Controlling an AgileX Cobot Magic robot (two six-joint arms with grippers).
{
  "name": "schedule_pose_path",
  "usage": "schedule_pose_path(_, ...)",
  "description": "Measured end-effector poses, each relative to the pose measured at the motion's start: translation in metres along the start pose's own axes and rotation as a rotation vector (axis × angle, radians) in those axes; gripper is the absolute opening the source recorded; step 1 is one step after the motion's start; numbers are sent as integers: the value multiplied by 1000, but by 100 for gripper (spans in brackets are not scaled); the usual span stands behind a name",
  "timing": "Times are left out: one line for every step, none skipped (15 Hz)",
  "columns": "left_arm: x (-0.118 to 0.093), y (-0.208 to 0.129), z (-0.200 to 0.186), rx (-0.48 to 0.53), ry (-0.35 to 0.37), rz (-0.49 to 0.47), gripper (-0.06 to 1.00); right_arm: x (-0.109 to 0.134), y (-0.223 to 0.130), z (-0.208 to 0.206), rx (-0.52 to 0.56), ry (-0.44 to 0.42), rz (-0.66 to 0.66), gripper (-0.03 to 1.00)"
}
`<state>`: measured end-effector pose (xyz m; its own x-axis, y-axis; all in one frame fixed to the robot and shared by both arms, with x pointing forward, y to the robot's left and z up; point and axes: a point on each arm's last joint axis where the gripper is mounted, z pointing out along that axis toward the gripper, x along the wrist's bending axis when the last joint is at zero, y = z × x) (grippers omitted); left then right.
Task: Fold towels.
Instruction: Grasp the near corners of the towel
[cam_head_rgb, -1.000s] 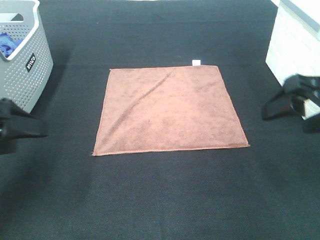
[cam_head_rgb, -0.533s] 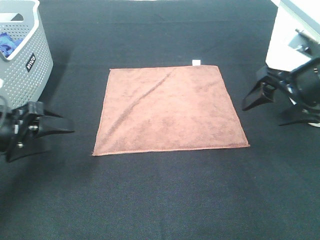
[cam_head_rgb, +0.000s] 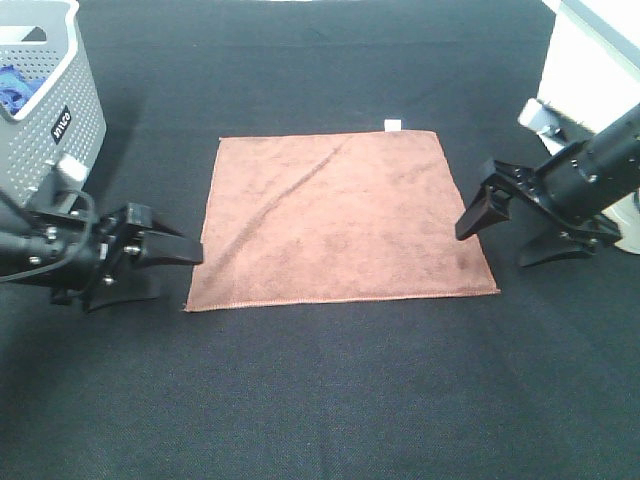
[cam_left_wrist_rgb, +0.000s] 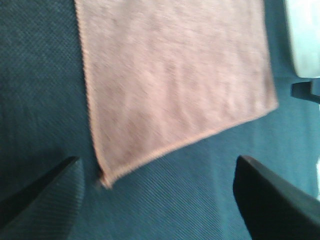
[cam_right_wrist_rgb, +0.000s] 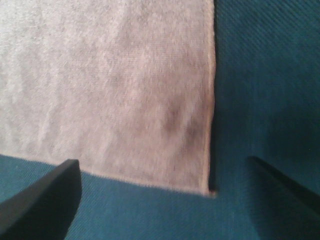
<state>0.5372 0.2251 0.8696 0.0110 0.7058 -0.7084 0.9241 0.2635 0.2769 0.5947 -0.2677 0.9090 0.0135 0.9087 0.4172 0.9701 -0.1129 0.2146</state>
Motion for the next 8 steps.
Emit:
schedule_pose_path(2,5,9,5,16,9,78,-2,4,6,9,1,-9,82)
schedule_pose_path(4,9,18,11,23,17,78,-4,10,13,16,6,-12,82)
schedule_pose_path(5,10,24,19,24,20,78,-6,14,19,28,10,-11,82)
schedule_pose_path(5,10,24,19,24,20,78,-6,14,19,28,10,-11,82)
schedule_pose_path(3,13,32,25,13,30,77,-8,16,27,56,19,-8,81)
schedule_pose_path(1,15,38,29,4,38,77,-8,17,30,70,28,-11,80)
schedule_pose_path(-2,17,44,31,-7,48,77,-8,17,32,76,39,-10,79)
schedule_pose_path(-6,19,49,36,-18,59,77,-8,18,34,82,52,-3,77)
